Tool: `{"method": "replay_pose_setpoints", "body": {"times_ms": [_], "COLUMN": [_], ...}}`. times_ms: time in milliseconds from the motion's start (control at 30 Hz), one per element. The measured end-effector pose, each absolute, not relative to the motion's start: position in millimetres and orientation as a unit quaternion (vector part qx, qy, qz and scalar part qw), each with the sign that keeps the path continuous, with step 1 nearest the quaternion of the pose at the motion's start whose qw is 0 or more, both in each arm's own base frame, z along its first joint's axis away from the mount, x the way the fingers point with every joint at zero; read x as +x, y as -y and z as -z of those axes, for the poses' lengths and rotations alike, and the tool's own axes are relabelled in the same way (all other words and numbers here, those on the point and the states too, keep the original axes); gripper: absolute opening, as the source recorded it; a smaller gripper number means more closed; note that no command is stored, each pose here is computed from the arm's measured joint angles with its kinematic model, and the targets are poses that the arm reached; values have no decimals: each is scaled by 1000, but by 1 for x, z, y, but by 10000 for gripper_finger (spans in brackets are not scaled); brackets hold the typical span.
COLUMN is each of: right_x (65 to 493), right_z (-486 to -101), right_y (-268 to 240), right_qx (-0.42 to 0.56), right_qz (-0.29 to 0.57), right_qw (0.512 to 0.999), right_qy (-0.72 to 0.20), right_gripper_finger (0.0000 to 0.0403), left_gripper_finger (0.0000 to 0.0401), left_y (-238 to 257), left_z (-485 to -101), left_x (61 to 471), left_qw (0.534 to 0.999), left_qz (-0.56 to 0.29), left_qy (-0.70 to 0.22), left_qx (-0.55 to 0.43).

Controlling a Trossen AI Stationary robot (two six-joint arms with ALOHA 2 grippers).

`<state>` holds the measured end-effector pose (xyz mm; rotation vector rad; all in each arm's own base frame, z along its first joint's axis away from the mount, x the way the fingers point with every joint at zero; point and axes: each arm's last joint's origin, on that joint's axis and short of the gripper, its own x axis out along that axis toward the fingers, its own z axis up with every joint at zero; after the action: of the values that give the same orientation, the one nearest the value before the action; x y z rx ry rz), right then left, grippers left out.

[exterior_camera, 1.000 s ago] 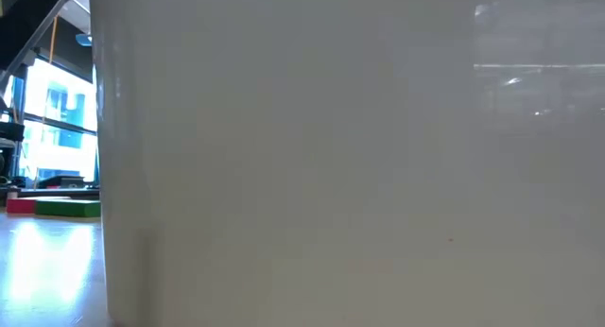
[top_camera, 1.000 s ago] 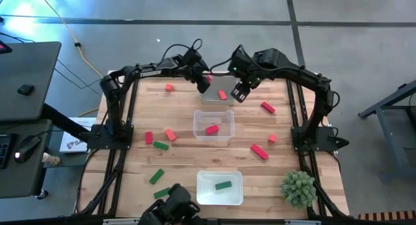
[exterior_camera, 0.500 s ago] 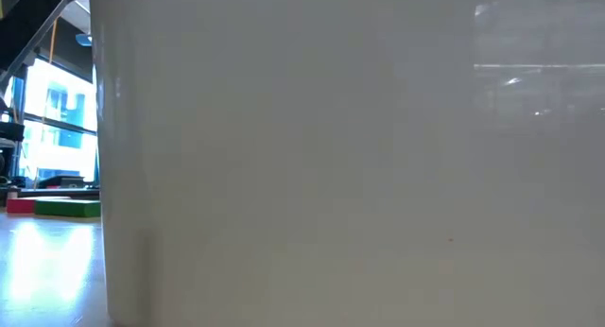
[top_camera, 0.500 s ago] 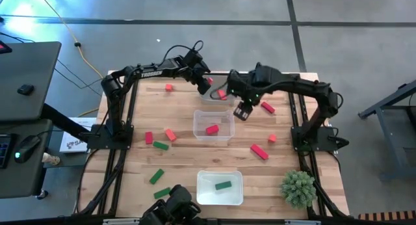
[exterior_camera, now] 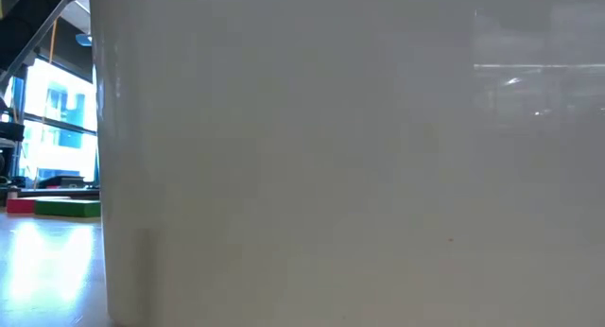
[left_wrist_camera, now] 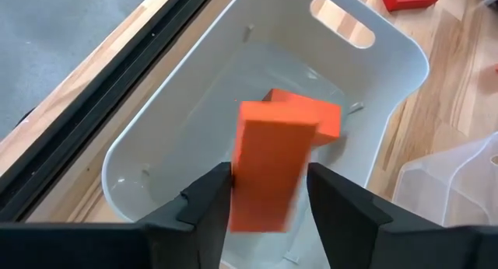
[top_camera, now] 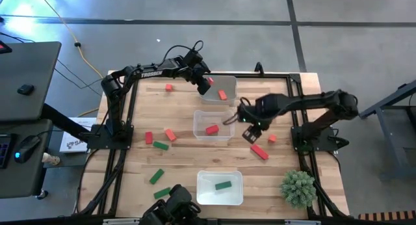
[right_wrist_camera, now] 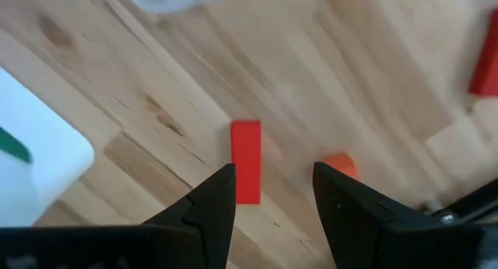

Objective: Sort & place blocks by color
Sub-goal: Put the orange block into the gray bin, then put the red block into the transparent bin

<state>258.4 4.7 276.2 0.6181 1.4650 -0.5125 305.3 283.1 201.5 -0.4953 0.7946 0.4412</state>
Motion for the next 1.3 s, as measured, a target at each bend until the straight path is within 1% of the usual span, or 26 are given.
{"method": "replay_pose_setpoints", "body": {"times_ms": [167, 300, 467, 567, 767, 933, 1133, 1300], "right_x": [250, 249, 246, 243, 237, 236, 226, 225], "right_z": [-250, -234, -218, -211, -199, -185, -166, -150], "right_y": [-23, -34, -43, -47, -50, -49, -47, -47], "right_qx": [270, 275, 290, 291, 295, 303, 312, 327], "right_qz": [225, 213, 210, 201, 211, 213, 236, 213], "right_qw": [664, 670, 665, 661, 647, 655, 645, 665], "right_qy": [-660, -655, -656, -662, -670, -658, -656, -637], "right_gripper_finger": [161, 161, 162, 168, 202, 226, 229, 229], "left_gripper_finger": [169, 169, 170, 170, 170, 170, 170, 170], "left_y": [-283, -283, -283, -282, -277, -268, -254, -242], "left_z": [-201, -201, -202, -209, -232, -256, -287, -311], "left_x": [305, 305, 305, 304, 298, 290, 275, 264], "left_qw": [869, 869, 870, 874, 885, 892, 901, 908], "left_qz": [-211, -211, -208, -207, -208, -207, -209, -211], "left_qy": [-380, -380, -378, -371, -350, -337, -320, -302], "left_qx": [-237, -237, -237, -235, -224, -217, -207, -200]}}
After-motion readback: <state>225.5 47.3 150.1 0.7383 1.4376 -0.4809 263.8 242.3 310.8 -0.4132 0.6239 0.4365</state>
